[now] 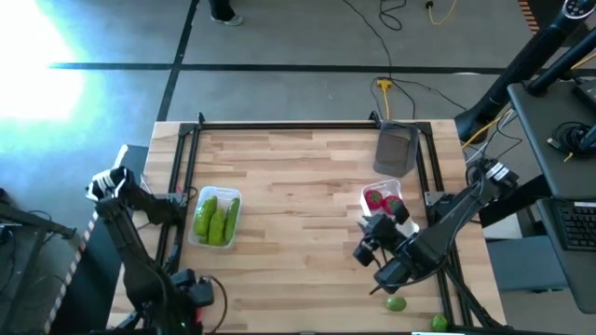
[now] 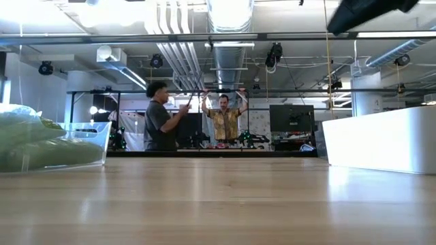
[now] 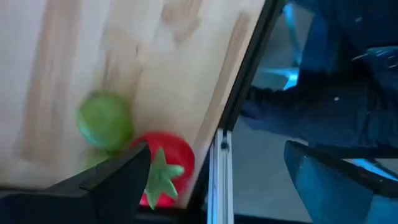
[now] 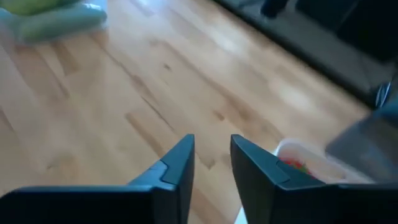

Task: Sort produce into baskets
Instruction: Put the tomato into the white bin

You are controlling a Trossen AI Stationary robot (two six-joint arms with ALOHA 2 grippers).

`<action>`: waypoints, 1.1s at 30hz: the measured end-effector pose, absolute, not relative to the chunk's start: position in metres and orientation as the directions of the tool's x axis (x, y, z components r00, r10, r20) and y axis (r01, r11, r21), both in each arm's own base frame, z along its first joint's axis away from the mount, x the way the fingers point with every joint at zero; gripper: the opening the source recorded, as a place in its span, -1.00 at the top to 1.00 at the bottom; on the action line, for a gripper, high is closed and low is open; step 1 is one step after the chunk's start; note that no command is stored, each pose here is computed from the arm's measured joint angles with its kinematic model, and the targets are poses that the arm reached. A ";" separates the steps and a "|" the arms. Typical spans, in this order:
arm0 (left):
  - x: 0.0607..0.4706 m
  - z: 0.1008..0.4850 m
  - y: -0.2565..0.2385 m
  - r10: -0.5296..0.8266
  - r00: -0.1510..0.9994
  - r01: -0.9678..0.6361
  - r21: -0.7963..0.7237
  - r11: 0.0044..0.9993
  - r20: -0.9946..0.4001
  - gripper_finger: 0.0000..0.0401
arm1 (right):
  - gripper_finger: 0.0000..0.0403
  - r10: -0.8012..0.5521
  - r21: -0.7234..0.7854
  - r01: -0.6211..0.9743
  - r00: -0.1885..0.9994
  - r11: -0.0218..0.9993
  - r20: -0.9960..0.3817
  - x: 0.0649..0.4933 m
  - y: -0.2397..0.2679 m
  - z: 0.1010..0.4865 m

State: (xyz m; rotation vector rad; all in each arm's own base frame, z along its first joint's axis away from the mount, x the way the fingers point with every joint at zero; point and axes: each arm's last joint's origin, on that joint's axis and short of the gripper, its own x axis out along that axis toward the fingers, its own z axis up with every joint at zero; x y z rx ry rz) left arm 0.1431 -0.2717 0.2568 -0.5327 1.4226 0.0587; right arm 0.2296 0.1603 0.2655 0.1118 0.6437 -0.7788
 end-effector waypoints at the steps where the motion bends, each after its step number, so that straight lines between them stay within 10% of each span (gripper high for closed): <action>1: 0.145 0.254 -0.274 -0.268 0.135 -0.368 -0.300 0.880 -0.954 -0.75 | 0.45 -0.628 -0.152 0.677 0.541 0.720 -0.559 0.232 0.161 0.267; 11: 0.146 0.219 -0.289 -0.197 -0.088 -0.358 -0.154 0.921 -0.976 -0.80 | 0.04 -0.691 -0.259 0.654 0.581 0.711 -0.429 0.239 0.165 0.267; 33: 0.138 0.180 -0.284 -0.130 -0.193 -0.174 -0.097 0.980 -0.972 -0.76 | -0.35 -0.694 -0.269 0.653 0.575 0.708 -0.433 0.241 0.166 0.263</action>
